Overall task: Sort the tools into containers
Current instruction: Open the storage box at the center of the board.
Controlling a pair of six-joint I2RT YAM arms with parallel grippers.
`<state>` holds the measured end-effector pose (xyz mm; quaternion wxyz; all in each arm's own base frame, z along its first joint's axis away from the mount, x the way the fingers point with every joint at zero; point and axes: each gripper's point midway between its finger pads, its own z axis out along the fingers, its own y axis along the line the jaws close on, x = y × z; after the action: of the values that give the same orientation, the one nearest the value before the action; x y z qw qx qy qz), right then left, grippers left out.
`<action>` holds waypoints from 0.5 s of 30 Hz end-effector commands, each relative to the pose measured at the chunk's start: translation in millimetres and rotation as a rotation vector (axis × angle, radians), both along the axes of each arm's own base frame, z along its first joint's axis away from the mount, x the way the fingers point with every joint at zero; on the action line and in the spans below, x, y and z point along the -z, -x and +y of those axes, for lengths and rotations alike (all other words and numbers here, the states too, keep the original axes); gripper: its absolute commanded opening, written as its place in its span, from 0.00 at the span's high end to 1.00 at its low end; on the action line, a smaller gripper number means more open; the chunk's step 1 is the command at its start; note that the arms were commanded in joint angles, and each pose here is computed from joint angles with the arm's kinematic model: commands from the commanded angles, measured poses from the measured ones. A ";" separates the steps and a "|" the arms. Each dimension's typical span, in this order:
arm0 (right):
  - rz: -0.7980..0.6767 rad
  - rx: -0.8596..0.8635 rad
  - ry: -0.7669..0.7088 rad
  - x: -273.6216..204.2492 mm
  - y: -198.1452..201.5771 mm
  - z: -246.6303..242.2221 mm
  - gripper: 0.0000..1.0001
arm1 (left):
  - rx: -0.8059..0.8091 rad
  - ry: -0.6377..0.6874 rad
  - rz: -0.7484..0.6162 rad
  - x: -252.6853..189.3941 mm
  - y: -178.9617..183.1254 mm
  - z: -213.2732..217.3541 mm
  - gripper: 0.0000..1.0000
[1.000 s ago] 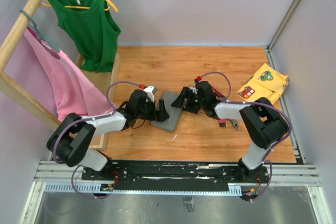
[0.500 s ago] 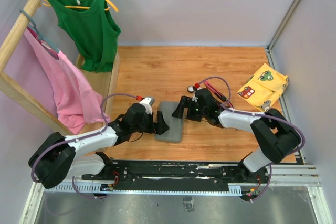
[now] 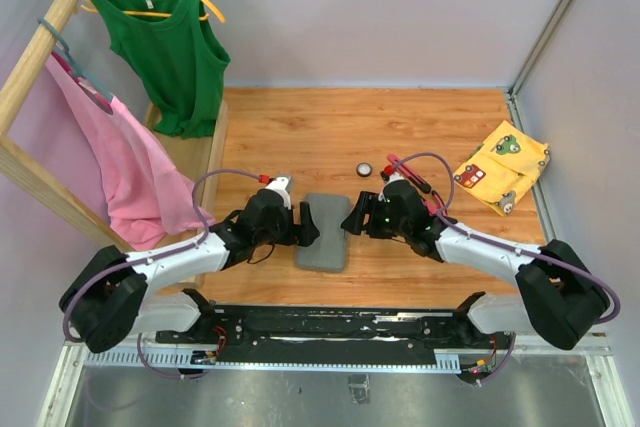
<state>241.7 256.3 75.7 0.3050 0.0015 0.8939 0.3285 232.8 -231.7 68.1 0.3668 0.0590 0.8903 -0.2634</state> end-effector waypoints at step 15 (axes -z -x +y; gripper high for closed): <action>0.005 0.072 0.098 16.5 4.9 -9.0 0.49 | -0.016 -0.086 -0.026 14.2 -19.5 -1.6 0.27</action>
<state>234.4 246.9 61.3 0.3115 0.0158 0.9056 0.2875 244.3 -232.9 51.8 0.3637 0.0682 0.8992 -0.2334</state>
